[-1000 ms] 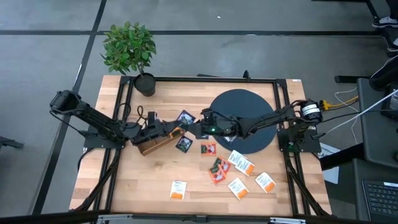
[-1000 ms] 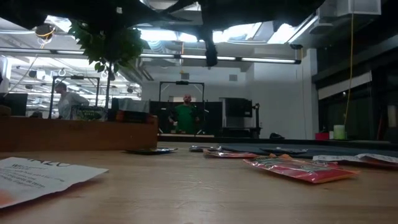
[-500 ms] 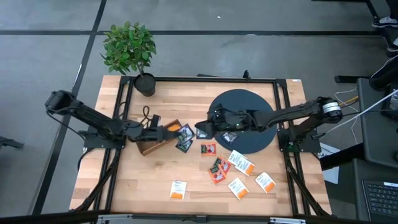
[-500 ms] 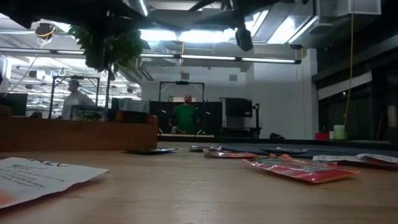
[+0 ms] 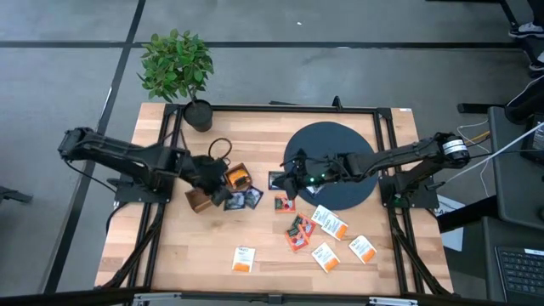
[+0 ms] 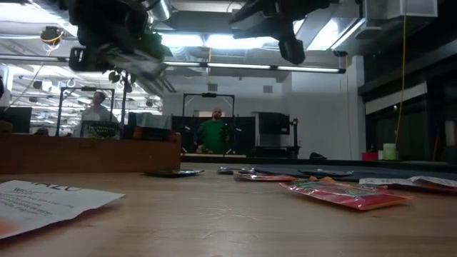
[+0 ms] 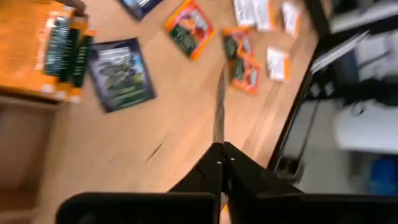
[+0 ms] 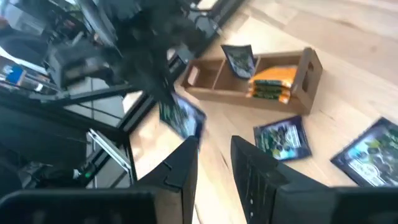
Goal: Pick & Place Tea
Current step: Put the black tea bag into the middle section of the wooden organizer
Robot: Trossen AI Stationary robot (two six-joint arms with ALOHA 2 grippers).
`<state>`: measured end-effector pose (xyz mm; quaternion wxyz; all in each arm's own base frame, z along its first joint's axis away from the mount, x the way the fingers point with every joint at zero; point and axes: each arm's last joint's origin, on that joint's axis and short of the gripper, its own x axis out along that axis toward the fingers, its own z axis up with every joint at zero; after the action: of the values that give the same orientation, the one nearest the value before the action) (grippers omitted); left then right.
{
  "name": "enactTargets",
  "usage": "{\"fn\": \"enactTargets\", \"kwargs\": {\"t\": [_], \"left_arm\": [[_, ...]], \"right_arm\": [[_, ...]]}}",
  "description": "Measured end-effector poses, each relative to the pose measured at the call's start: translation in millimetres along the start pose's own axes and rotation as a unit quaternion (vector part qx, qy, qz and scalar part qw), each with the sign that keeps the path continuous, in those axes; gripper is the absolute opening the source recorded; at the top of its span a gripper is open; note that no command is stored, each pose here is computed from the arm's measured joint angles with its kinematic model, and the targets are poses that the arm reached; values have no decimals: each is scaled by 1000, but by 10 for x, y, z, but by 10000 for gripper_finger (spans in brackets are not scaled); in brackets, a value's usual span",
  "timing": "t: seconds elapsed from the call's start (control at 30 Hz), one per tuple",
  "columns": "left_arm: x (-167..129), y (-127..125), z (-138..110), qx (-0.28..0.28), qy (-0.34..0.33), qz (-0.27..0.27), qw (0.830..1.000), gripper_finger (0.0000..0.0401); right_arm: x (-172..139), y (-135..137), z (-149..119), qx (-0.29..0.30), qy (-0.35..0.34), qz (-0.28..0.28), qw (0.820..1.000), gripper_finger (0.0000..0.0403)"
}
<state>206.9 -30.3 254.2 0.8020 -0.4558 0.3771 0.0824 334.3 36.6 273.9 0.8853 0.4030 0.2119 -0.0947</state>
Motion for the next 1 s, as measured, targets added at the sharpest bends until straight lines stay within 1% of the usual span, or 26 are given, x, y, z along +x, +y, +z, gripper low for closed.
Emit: {"fn": "enactTargets", "kwargs": {"t": [0.2, 0.33, 0.47, 0.57, 0.7, 0.8, 0.87, 1.0], "left_arm": [[-219, -35, 208, 43, 81, 74, 993, 2], [-225, -7, 349, 65, 136, 128, 980, 2], [-95, 4, 489, 96, 194, 175, 961, 2], [24, 9, 577, 118, 235, 210, 942, 2], [137, -7, 673, 156, 284, 268, 907, 2], [197, -18, 749, 176, 314, 294, 885, 2], [250, -16, 801, 178, 324, 303, 878, 2], [351, -26, 882, 176, 331, 307, 875, 2]], "right_arm": [[-2, -28, -35, -15, 15, -16, 1000, 99], [-3, -41, -46, -29, 21, -23, 999, 99], [-3, -51, -52, -43, 25, -27, 998, 99], [-4, -57, -56, -52, 27, -30, 998, 99], [-6, -74, -70, -62, 35, -38, 997, 99], [-8, -91, -83, -78, 43, -46, 995, 99], [-9, -98, -88, -86, 47, -48, 994, 99], [-10, -99, -89, -98, 48, -48, 993, 99]]}}
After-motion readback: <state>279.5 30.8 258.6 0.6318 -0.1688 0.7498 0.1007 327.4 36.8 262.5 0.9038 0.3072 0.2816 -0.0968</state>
